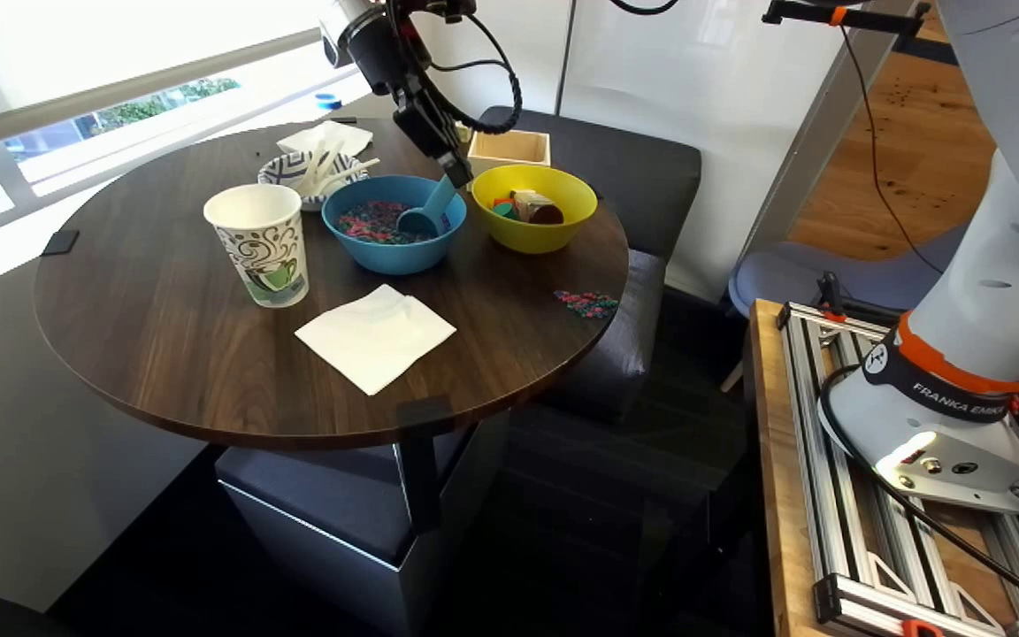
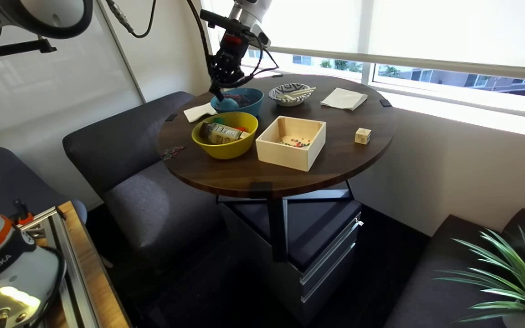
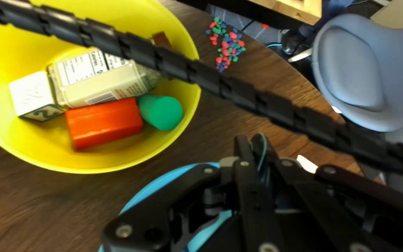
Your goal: Scoop up cereal from the blue bowl and pour them into the cup
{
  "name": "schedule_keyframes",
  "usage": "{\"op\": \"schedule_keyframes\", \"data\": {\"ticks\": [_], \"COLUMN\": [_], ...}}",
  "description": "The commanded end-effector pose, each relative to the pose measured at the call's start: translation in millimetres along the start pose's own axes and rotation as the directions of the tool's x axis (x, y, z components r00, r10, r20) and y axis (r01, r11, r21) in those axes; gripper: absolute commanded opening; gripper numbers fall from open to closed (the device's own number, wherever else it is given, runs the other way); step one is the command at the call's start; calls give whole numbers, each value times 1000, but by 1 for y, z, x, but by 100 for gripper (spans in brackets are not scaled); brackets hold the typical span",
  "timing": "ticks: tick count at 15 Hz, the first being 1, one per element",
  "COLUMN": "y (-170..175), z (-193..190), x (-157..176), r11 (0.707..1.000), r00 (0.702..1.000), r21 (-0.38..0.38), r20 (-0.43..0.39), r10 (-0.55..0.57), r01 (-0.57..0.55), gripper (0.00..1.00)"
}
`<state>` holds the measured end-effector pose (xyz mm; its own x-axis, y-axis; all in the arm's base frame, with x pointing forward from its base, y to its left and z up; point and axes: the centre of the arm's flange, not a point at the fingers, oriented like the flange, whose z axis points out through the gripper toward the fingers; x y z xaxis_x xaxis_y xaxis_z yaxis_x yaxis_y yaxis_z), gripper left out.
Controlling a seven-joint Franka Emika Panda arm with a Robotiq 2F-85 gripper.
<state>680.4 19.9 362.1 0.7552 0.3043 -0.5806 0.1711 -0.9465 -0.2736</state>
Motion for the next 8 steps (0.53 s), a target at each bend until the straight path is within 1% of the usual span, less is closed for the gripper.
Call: {"op": "schedule_keyframes", "data": {"ticks": [1,5,8], "y": [-6,-5,2], "z": [-20,-20,-19], "x": [23,28,30], "r11": [984,946,907], "r00": [999,998,998], "r21": [175,321,418], "r20": [12,19,12], "r10": [-34,-59,-67], "r01": [32,50,56], "gripper": [2,2,2]}}
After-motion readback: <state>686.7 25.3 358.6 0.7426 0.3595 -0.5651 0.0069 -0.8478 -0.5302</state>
